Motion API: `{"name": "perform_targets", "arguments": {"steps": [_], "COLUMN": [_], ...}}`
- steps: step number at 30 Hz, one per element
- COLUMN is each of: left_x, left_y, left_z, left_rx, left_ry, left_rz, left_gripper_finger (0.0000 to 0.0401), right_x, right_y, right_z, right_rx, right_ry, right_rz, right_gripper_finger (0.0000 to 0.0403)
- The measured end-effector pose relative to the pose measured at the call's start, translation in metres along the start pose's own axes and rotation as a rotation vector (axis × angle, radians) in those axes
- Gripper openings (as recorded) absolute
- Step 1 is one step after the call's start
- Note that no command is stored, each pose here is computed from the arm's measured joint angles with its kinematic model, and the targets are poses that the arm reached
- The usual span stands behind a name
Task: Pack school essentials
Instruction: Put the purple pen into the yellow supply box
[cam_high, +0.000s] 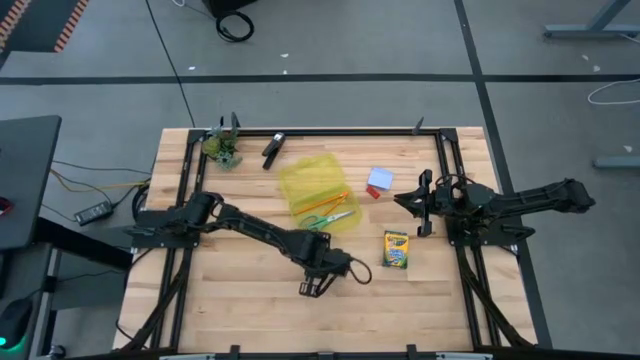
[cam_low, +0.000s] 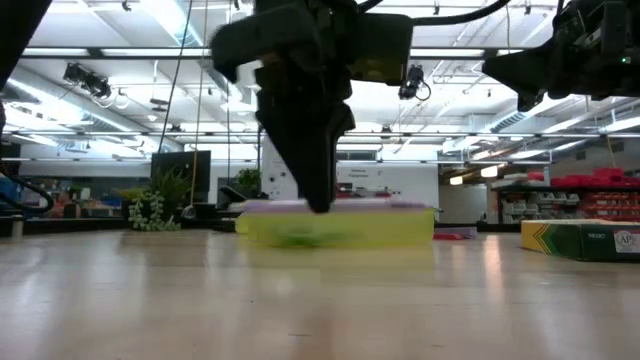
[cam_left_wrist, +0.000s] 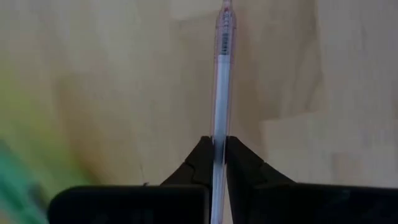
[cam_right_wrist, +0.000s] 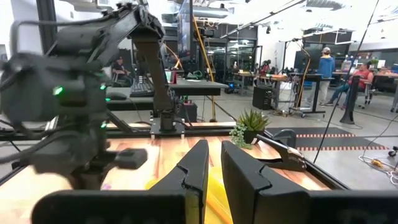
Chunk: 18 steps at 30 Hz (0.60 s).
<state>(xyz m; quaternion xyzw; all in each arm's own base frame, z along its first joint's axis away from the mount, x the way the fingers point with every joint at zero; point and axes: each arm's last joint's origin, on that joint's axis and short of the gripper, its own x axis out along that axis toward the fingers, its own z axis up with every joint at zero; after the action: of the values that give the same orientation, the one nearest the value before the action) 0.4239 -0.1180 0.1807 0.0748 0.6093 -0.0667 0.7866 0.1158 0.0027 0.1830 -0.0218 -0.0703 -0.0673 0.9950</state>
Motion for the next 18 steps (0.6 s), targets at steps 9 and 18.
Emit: {"name": "perform_targets", "arguments": {"steps": [9,18], "left_x": [-0.026,-0.025], "left_y": [0.055,0.113], "left_z": [0.0,-0.007], "left_rx": [-0.112,-0.28], "left_ry": [-0.042,-0.041], "left_rz": [0.069,0.107], "left_gripper_finger": [0.0027,0.0032], "right_x": [0.0,0.0], "right_y": [0.0,0.0], "right_z": [0.0,0.0], "right_rx": [0.0,0.0], "right_ry": [0.0,0.0], "right_rz": [0.0,0.0], "right_gripper_finger": [0.0051,0.0051]}}
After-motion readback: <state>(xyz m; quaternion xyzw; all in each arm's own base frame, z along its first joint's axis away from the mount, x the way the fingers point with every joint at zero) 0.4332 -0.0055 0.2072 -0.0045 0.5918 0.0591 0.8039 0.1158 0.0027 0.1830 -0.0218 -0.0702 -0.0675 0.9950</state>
